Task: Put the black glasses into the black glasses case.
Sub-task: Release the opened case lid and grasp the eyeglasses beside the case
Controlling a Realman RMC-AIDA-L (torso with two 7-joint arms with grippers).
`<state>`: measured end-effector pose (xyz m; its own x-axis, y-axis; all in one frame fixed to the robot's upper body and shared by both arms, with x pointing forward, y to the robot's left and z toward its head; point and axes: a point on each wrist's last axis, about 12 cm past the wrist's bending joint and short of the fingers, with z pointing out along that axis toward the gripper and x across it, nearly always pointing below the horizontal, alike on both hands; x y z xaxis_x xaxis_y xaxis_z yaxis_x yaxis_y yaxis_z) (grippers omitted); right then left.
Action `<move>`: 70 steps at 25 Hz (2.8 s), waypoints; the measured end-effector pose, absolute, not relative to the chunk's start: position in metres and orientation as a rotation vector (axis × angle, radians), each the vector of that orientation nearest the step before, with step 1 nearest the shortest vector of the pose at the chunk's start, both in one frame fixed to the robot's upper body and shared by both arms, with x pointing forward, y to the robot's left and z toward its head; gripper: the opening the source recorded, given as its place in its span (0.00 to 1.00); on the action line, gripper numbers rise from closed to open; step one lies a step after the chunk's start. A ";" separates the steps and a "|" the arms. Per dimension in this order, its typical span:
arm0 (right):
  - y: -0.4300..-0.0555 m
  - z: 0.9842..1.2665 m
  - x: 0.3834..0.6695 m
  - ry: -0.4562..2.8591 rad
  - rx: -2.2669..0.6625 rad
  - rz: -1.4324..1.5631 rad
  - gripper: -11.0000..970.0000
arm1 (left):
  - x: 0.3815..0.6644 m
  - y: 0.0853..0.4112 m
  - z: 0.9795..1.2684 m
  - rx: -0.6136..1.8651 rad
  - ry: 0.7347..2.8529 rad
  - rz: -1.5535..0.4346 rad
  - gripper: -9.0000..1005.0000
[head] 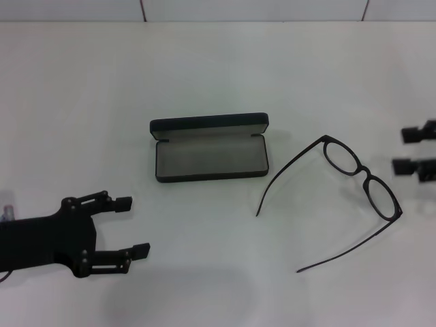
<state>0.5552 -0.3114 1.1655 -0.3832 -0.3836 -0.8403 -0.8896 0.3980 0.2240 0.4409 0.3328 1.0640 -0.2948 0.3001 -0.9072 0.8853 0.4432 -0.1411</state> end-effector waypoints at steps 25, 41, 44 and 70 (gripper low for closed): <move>-0.216 1.201 0.629 2.664 -1.051 0.671 0.78 | 0.454 0.324 1.068 1.047 1.790 -0.869 0.88; -0.195 1.171 0.633 2.756 -1.014 0.467 0.77 | 0.454 0.325 1.069 1.044 1.787 -0.855 0.88; -0.190 1.167 0.634 2.756 -1.025 0.423 0.77 | 0.454 0.325 1.069 1.044 1.787 -0.854 0.88; -0.172 1.159 0.626 2.726 -1.175 0.356 0.61 | 0.455 0.327 1.069 1.045 1.791 -0.836 0.88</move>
